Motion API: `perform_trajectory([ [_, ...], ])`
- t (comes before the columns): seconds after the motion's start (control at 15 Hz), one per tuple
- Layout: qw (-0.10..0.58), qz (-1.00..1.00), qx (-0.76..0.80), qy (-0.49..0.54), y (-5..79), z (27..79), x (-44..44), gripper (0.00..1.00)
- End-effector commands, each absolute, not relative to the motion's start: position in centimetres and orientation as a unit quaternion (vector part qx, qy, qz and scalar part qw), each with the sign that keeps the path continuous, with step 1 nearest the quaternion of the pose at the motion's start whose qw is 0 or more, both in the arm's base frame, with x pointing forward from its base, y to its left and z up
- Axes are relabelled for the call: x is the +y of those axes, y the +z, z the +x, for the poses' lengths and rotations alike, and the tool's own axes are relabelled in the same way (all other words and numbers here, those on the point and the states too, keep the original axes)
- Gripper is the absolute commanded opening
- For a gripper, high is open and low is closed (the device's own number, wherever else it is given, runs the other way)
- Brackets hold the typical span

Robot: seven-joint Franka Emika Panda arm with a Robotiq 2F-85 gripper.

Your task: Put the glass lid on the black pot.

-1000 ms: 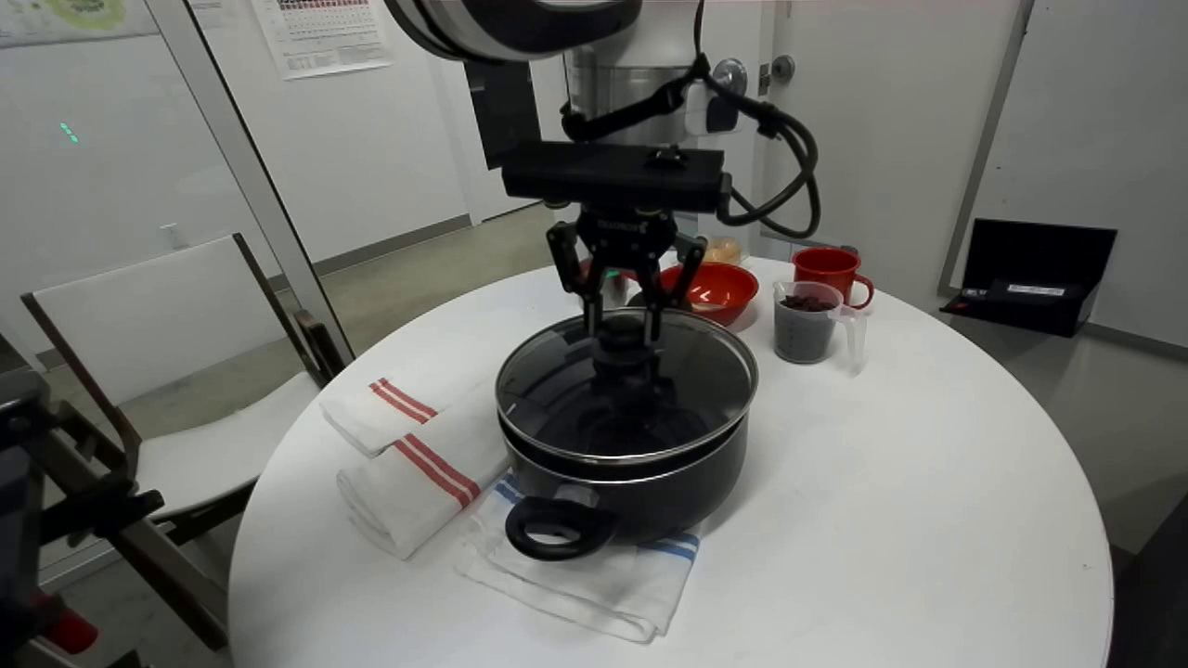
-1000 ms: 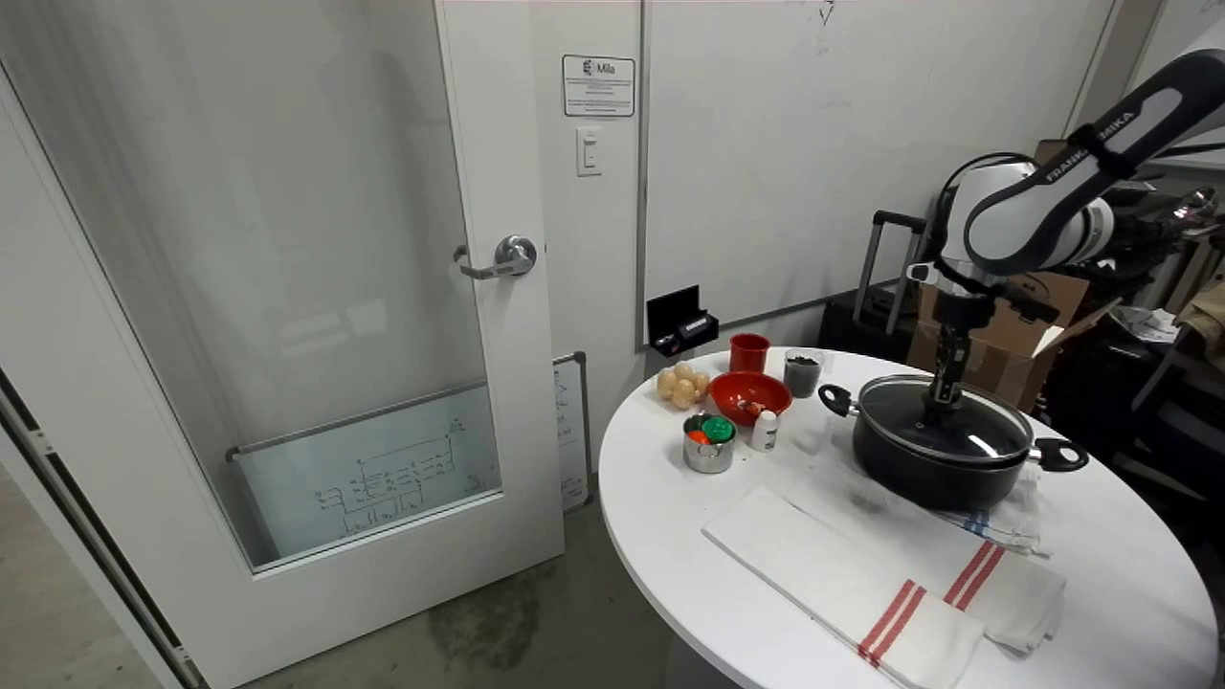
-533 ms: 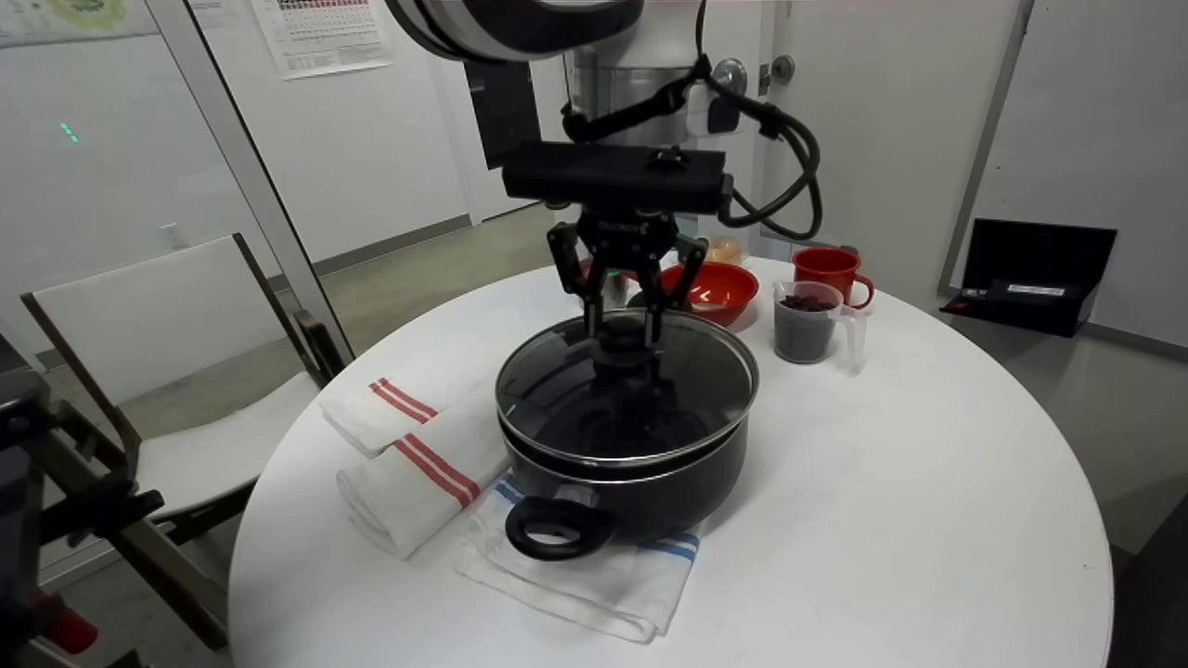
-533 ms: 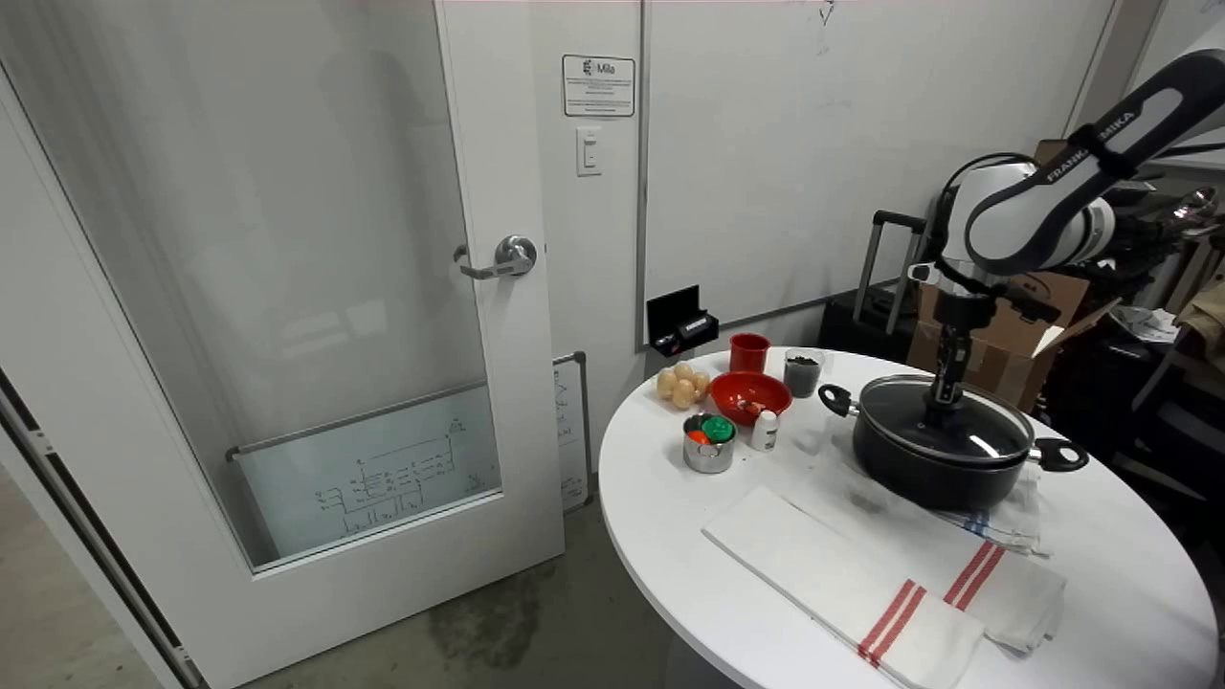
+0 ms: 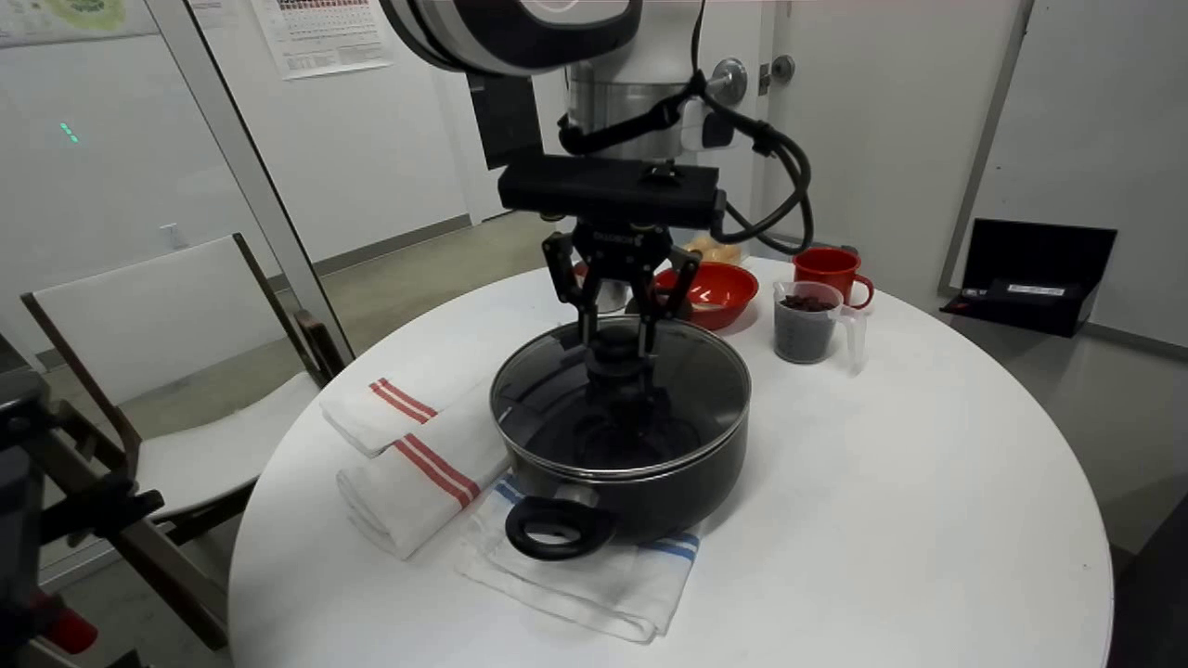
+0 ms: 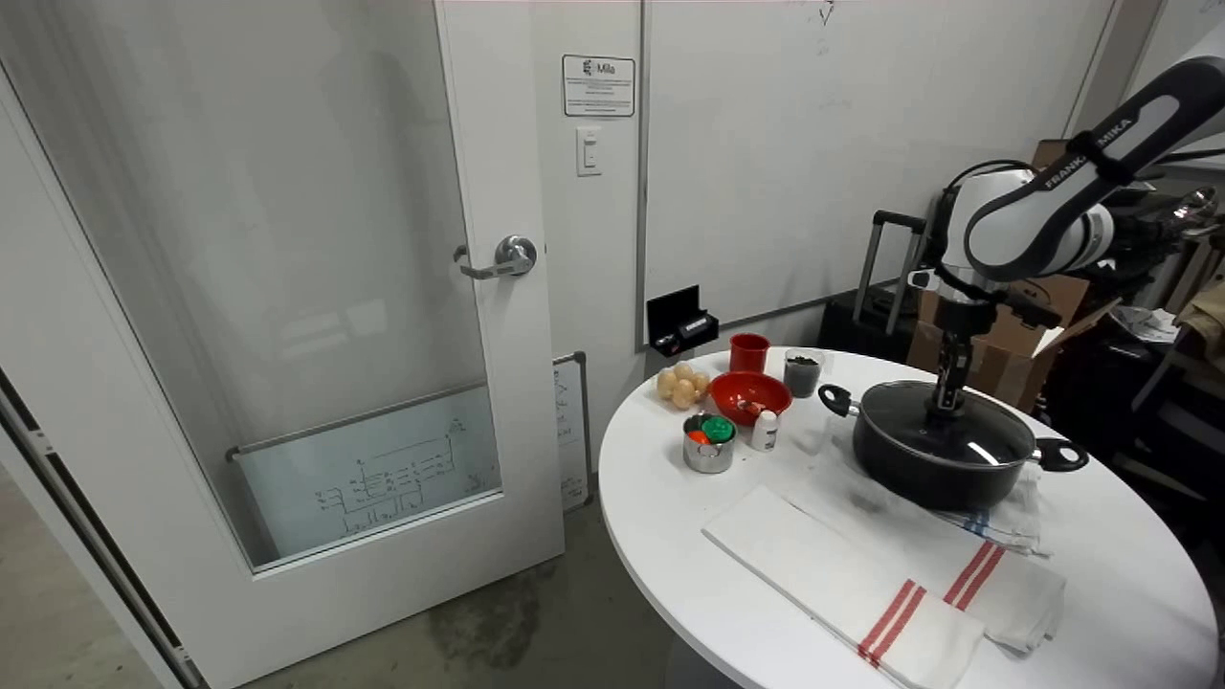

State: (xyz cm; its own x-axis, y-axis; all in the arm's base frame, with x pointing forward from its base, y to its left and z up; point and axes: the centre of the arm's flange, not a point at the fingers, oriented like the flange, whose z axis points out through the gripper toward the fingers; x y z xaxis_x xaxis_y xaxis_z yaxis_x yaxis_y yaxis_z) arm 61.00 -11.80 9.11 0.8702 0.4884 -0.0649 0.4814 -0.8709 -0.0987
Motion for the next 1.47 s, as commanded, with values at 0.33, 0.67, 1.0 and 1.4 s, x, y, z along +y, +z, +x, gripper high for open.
perform_trajectory([
  [0.33,0.046,-0.967,-0.249,0.041,9.8,61.7,-11.9,0.25],
  [0.67,0.055,-0.965,-0.253,0.040,9.2,61.8,-12.2,0.25],
  [1.0,0.059,-0.965,-0.254,0.038,9.2,61.8,-12.4,0.25],
  [1.4,0.039,-0.966,-0.255,0.026,10.9,61.6,-11.9,0.99],
])
